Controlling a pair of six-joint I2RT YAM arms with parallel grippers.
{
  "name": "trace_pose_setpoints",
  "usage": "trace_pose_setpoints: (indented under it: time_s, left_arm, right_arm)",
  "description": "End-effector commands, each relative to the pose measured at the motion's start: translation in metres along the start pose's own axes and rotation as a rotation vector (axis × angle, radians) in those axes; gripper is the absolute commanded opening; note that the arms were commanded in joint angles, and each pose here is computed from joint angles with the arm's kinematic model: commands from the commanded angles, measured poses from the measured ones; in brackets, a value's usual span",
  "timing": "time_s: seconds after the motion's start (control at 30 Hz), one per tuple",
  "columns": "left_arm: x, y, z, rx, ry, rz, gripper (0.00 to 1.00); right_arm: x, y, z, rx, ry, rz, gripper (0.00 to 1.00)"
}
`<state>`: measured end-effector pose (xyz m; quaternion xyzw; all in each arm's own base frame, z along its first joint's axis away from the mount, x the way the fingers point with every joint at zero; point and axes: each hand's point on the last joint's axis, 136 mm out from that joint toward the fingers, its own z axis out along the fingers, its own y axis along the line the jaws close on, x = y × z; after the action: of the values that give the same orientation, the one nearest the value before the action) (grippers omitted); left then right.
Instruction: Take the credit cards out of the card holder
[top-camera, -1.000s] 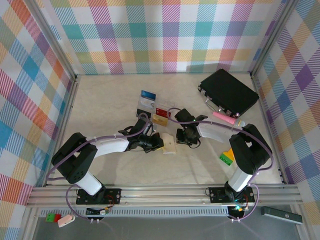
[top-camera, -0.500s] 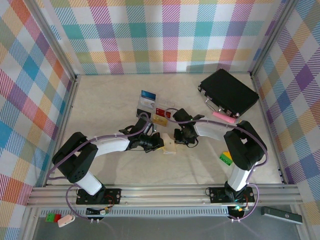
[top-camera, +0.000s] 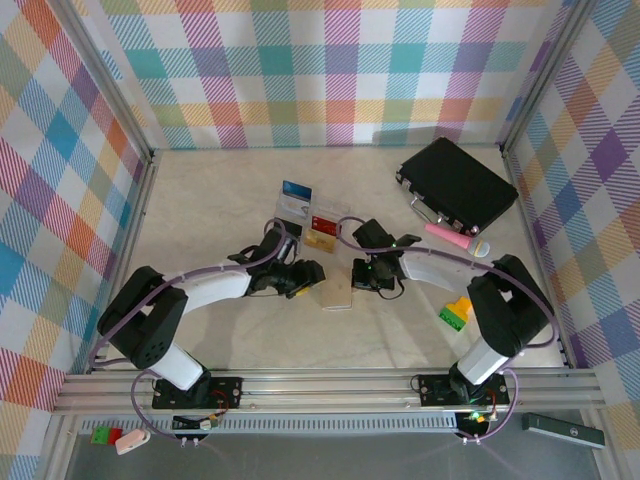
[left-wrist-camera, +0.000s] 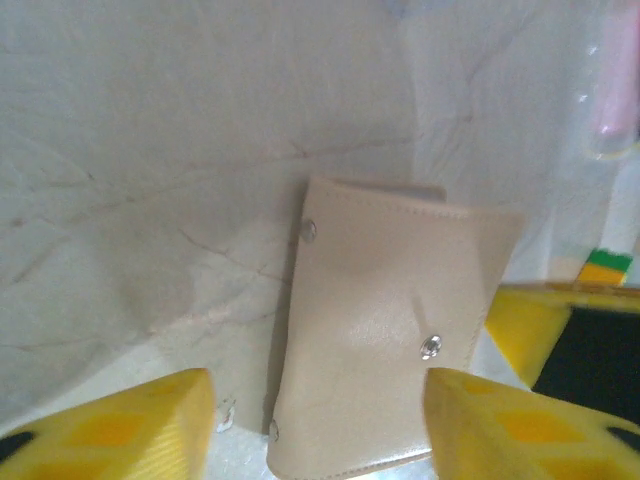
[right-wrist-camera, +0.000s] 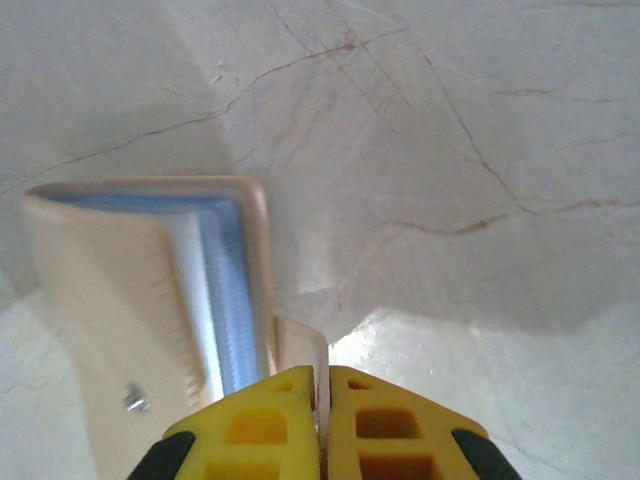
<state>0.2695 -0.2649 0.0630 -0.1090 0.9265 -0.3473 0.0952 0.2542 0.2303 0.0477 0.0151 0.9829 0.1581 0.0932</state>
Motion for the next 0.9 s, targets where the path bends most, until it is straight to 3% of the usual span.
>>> trace_pose_setpoints:
  time_s: [0.0,0.17,0.2,0.27,0.53,0.87]
  left_arm:
    - [-0.016,-0.007,-0.02,0.011,-0.044,-0.025,0.64]
    - [-0.033,0.0,-0.041,0.017,-0.104,-0.068,0.77]
    - [-0.036,0.001,-0.045,0.02,-0.116,-0.074,0.88]
    - [-0.043,0.002,-0.053,0.027,-0.137,-0.089,0.93]
    - [-0.055,0.019,-0.077,0.01,-0.201,-0.147,0.94]
    - [-0.05,0.02,-0.092,0.023,-0.193,-0.12,0.94]
  right_arm:
    - [0.008,0.004,-0.01,-0.034,0.014,-0.012,0.06]
    - [0.01,0.01,-0.023,-0.07,0.012,-0.004,0.07]
    - [0.01,0.012,-0.026,-0.079,0.009,-0.001,0.07]
    - [0.01,0.016,-0.031,-0.099,0.008,0.006,0.07]
    - [0.005,0.036,-0.046,-0.174,0.017,0.041,0.07]
    - [-0.006,0.071,-0.049,-0.27,0.007,0.07,0.07]
